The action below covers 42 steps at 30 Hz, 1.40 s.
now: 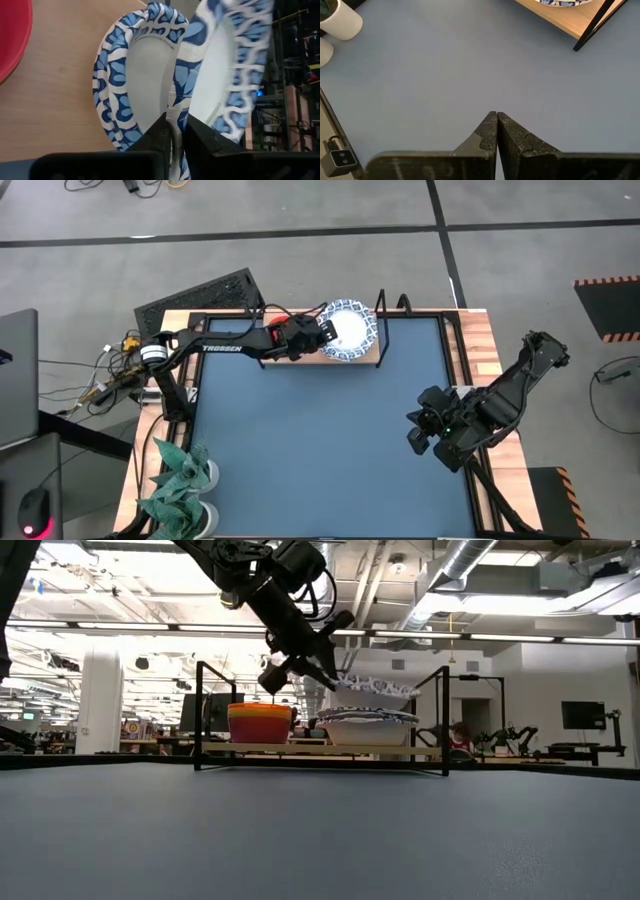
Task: Place and stack bowls onto a shelf
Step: Stack the blue patterned paper bowl into the blue patterned paper bowl on the shelf, then return to Home Position
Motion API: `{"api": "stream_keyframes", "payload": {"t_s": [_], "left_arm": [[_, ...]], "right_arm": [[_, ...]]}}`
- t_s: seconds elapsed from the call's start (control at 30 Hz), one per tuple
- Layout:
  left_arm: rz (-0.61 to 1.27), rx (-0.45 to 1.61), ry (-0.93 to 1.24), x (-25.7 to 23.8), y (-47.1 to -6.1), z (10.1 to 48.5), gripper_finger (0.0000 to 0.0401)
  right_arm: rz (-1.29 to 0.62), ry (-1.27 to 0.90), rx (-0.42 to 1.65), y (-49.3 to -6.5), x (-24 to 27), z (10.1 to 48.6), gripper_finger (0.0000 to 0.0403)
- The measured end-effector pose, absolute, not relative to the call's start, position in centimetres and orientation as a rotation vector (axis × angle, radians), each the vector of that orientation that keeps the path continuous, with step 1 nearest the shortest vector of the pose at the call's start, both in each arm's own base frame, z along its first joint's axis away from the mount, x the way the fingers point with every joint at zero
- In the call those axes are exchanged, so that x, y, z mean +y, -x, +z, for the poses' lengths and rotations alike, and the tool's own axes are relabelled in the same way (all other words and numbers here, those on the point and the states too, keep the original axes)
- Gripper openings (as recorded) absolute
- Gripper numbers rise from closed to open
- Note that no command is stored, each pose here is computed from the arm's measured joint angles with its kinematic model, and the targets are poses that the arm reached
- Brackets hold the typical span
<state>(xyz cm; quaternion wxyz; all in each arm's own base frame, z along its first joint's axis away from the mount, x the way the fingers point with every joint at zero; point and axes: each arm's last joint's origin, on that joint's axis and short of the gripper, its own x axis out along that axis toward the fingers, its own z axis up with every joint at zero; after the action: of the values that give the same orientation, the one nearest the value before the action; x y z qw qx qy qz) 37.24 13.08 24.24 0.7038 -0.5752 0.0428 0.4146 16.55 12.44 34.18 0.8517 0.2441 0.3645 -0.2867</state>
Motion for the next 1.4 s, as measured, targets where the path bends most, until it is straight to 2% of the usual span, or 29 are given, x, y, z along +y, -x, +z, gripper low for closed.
{"api": "stream_keyframes", "payload": {"t_s": [0.4, 0.63, 1.0, 1.2, 1.4], "left_arm": [[0.893, 0.093, 1.189, 13.4, -37.4, 24.6, 0.0115], [0.725, 0.155, 1.119, 14.4, -36.5, 26.8, 0.0157], [0.639, 0.216, 1.124, 14.3, -35.2, 28.5, 0.0174], [0.344, 0.091, 1.053, 12.4, -34.6, 33.1, 0.0174], [0.1, -0.132, 0.945, 9.9, -30.4, 40.2, 0.0174]], "right_arm": [[-0.606, -0.51, 0.769, -16.5, 12.4, 34.2, 0.0031], [-0.606, -0.511, 0.77, -16.5, 12.4, 34.2, 0.0031], [-0.614, -0.499, 0.744, -16.6, 12.4, 34.2, 0.0031], [-0.671, -0.41, 0.568, -16.8, 11.5, 34.8, 0.0031], [-0.634, -0.366, 0.473, -16.8, 9.1, 38.1, 0.0031]]}}
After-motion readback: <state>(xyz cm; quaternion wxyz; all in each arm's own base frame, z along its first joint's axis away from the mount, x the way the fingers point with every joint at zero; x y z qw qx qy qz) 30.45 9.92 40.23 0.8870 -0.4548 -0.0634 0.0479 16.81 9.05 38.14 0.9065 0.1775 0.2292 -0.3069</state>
